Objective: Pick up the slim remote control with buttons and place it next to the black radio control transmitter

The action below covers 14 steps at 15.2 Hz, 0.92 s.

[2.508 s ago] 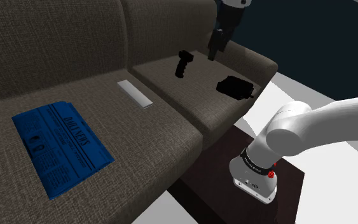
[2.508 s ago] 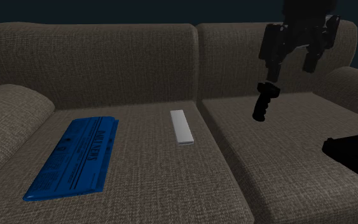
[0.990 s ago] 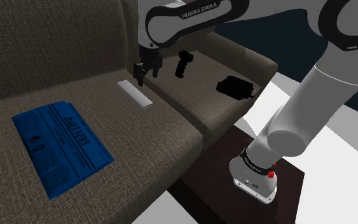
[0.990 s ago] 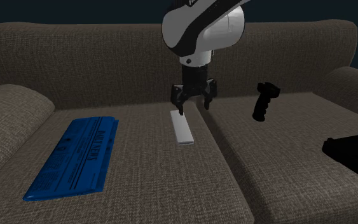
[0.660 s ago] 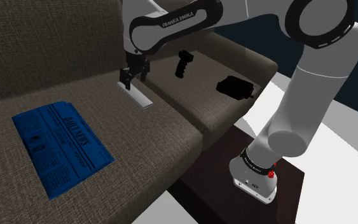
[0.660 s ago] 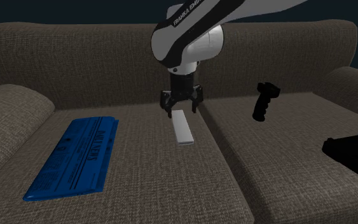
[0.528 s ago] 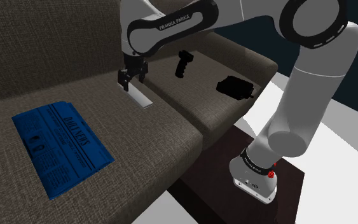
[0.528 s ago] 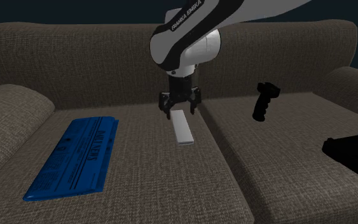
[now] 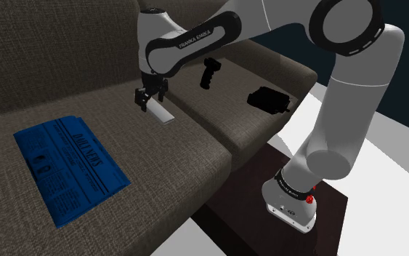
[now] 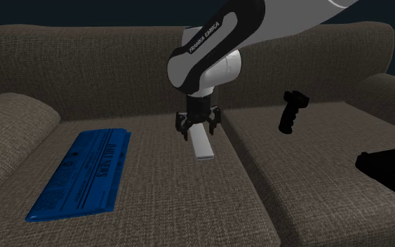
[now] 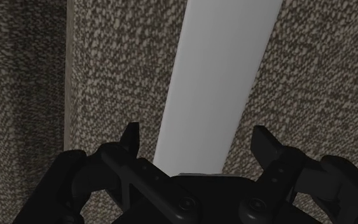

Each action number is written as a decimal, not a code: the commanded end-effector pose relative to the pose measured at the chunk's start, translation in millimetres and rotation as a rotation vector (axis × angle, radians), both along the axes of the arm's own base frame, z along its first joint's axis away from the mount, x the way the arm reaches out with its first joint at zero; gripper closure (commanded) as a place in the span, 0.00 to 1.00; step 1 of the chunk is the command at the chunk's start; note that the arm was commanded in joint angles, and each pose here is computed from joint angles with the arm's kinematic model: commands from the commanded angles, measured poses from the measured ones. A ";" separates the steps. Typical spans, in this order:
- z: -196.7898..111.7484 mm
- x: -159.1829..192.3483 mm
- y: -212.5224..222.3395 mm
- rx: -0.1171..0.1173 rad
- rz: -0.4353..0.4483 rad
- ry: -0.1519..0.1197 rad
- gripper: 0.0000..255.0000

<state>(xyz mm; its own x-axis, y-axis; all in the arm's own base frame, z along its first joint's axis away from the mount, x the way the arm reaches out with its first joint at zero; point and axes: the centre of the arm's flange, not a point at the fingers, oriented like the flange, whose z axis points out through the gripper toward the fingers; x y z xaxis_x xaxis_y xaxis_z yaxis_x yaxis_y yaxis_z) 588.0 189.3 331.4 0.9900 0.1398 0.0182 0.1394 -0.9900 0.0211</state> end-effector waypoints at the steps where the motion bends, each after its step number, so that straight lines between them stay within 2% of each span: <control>1: -0.8 0.2 0.1 0.000 0.000 0.000 0.00; 5: -0.8 0.2 0.1 0.000 0.000 0.000 0.00; 6: -0.8 0.2 0.1 0.000 0.000 0.000 1.00; 14: -0.8 0.0 0.1 0.000 0.000 0.000 1.00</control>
